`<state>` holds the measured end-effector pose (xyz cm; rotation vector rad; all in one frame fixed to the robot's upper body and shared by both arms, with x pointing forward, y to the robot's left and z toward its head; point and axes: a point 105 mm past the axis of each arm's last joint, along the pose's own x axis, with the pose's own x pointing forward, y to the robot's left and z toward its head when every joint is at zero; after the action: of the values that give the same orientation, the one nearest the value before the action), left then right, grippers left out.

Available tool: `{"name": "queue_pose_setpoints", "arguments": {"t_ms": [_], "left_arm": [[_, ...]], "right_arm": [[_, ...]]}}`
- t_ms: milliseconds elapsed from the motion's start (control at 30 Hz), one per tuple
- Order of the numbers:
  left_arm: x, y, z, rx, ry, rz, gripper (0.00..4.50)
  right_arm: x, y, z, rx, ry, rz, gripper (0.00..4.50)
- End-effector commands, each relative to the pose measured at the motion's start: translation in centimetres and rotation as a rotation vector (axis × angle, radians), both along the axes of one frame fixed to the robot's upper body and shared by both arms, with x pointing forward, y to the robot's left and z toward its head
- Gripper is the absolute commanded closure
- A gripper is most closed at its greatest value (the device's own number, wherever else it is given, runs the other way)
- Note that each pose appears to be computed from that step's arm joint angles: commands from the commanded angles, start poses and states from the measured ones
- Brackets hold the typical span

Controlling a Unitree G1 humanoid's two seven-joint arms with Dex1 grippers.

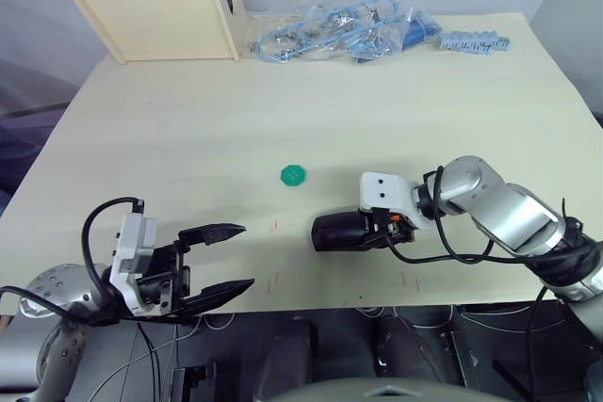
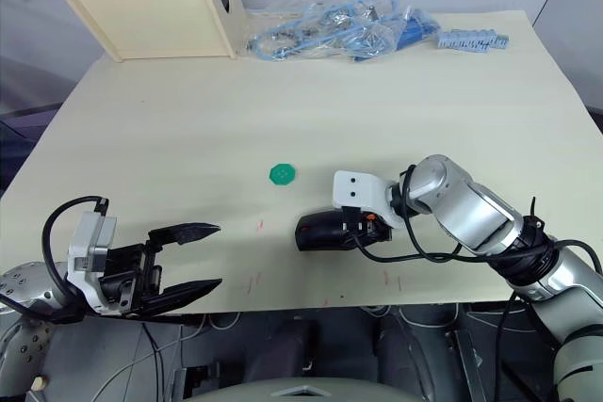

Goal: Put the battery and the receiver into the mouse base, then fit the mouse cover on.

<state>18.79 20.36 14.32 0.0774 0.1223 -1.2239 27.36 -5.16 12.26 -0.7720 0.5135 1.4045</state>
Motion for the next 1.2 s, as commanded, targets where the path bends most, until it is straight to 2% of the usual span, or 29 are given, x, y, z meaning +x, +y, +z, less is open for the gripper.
{"name": "queue_pose_setpoints", "arguments": {"t_ms": [33,1200], "left_arm": [[-0.15,-0.12,0.48,-0.005,-0.028,-0.007,0.00],[-0.25,-0.26,0.32,-0.002,-0.022,-0.010,0.00]], "right_arm": [[-0.10,-0.04,-0.02,0.005,0.002,0.001,2.02],[0.02,-0.52,0.70,-0.078,-0.011,0.013,2.02]]}}
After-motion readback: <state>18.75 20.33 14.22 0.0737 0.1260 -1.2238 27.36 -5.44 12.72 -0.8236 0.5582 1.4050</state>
